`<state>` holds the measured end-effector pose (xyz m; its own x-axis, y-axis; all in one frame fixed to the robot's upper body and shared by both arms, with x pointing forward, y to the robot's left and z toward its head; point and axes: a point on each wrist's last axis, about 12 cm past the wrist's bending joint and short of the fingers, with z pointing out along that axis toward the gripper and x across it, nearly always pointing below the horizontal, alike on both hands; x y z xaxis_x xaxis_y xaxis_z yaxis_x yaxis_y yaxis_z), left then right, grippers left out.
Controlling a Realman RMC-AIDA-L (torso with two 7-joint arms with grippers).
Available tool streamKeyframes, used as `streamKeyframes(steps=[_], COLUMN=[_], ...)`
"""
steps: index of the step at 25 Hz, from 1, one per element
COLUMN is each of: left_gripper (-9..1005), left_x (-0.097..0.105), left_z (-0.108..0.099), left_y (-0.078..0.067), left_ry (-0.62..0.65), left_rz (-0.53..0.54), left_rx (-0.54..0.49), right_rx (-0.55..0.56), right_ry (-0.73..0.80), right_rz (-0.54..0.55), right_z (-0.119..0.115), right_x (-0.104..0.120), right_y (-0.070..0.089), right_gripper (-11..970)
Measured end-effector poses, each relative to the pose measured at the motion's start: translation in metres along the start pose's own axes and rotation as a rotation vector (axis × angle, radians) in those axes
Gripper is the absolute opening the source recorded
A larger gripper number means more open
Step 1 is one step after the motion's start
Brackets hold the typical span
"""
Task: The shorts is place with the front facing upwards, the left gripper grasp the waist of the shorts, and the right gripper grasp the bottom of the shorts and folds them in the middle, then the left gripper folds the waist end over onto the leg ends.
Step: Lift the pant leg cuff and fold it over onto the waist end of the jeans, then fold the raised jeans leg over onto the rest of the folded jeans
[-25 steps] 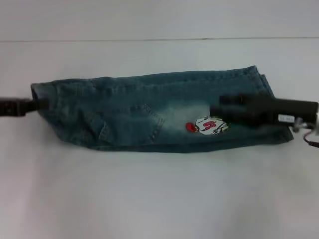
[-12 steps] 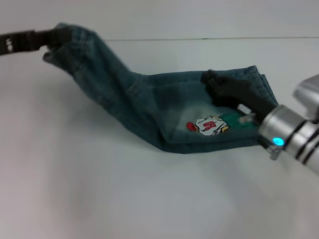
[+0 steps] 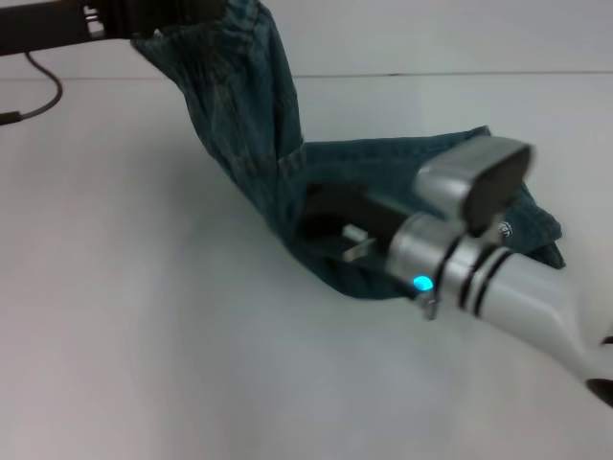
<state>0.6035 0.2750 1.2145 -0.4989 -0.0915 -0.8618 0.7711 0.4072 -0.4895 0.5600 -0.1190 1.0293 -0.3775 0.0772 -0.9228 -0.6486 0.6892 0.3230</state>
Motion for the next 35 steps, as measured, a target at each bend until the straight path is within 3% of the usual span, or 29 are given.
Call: streamKeyframes(steps=[9,13,18,22,23,24,27,31,35], left_gripper=[44,44,43,41,41,40,57,81,104], left_x=[-0.002,0.001,0.003,0.006,0.007,0.008,0.013,0.022,0.036], left_z=[0.013,0.011,0.009,0.01,0.011,0.011,0.016,0.027,0.055], left_y=[-0.003,-0.002,-0.001,-0.001,-0.001,-0.002,-0.001,0.0,-0.004], left_ry=[0.019,0.02,0.021,0.019,0.018,0.019,0.032,0.061,0.091], left_rz=[0.014,0.008,0.0,-0.004,-0.006,-0.008,-0.015,-0.023,-0.019], left_rx=[0.021,0.015,0.01,0.012,0.013,0.013,0.021,0.028,0.056], right_rx=[-0.171,-0.216,-0.209,-0.132,-0.078,-0.078,0.031,0.131,0.167], right_ry=[0.105,0.135,0.144,0.114,0.076,0.076,-0.059,-0.263,-0.407], right_rz=[-0.05,-0.062,-0.055,-0.015,0.013,0.013,0.076,0.128,0.154], right_z=[0.03,0.035,0.032,0.017,0.005,0.005,-0.024,-0.065,-0.095], right_x=[-0.002,-0.003,0.001,0.006,0.008,0.008,0.006,-0.011,-0.03], right_y=[0.05,0.06,0.058,0.035,0.017,0.017,-0.017,-0.058,-0.084], right_gripper=[-1,-2,-2,-2,-2,-2,-1,-1,-1])
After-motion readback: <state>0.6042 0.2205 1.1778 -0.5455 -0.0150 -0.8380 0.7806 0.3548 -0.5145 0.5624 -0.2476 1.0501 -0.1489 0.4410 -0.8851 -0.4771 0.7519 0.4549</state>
